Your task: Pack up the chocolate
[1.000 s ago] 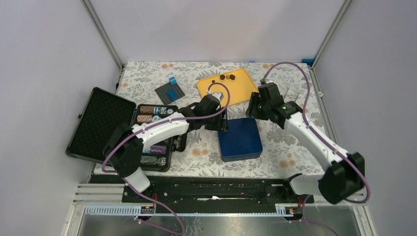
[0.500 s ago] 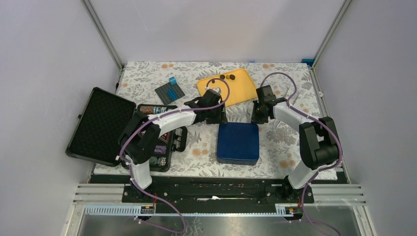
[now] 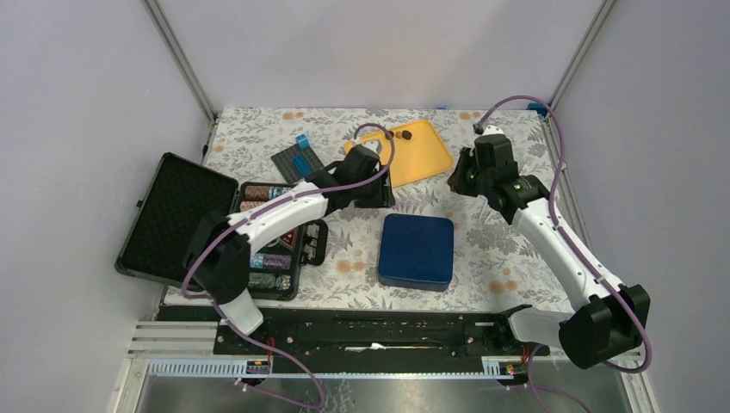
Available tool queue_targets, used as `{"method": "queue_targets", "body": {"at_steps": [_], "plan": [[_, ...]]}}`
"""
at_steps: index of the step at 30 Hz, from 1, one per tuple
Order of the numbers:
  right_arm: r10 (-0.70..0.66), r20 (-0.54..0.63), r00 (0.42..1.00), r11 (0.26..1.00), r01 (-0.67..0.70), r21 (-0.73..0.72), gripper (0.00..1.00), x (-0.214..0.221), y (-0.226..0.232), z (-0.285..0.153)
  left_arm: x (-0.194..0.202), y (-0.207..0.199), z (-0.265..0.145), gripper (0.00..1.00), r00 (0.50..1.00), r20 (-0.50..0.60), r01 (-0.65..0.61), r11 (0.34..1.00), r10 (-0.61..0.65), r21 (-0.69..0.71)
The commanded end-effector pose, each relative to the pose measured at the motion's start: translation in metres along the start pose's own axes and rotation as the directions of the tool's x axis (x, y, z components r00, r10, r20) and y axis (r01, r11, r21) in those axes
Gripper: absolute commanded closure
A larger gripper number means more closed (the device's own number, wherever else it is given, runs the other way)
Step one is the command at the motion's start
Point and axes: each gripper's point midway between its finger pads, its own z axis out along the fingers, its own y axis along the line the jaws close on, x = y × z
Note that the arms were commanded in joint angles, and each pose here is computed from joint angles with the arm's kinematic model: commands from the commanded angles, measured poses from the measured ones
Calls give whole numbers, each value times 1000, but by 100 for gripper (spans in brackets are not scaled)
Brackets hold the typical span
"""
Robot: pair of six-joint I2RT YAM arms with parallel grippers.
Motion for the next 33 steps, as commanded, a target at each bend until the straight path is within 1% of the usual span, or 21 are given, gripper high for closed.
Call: {"method": "queue_targets", "body": {"at_steps": [1,4,7,9,11,13,17,21,23,26,30,33], "plan": [[-48,-125,991,998,54,40,77,45,-3,4,-34,-18,-42,50,989,145,-1,998,-7,60],[-26,-199,980,996,42,76,77,78,-18,15,-32,-10,-47,49,985,172,0,999,-7,42],[-3,-266,964,997,24,77,77,116,-29,28,-24,-5,-46,49,988,154,6,999,-11,34],[2,-327,945,993,37,111,77,143,-43,39,-18,-6,-45,49,991,134,9,999,-15,46],[2,-378,926,987,59,150,78,158,-53,44,-14,-6,-44,49,992,123,10,999,-16,50],[-1,-384,923,985,67,160,79,154,-53,41,-11,-4,-44,49,993,118,8,999,-14,46],[-6,-246,969,996,26,80,79,105,-26,23,-6,-5,-45,49,995,102,10,998,-17,63],[-4,-157,988,1000,7,18,78,67,-5,0,-3,-16,-43,48,995,97,-4,997,-4,82],[3,-149,989,1000,-5,-12,78,63,3,-5,-6,-23,-39,48,994,104,3,995,-14,97],[33,-164,986,999,-39,-38,78,69,8,-6,-4,-42,-26,48,996,84,7,986,-22,165],[60,-161,985,998,-65,-21,78,77,3,-8,3,-36,-7,49,999,29,25,995,-28,101],[59,-152,987,998,-56,20,78,79,-8,-12,-4,-39,-10,50,998,55,15,994,-21,108]]}}
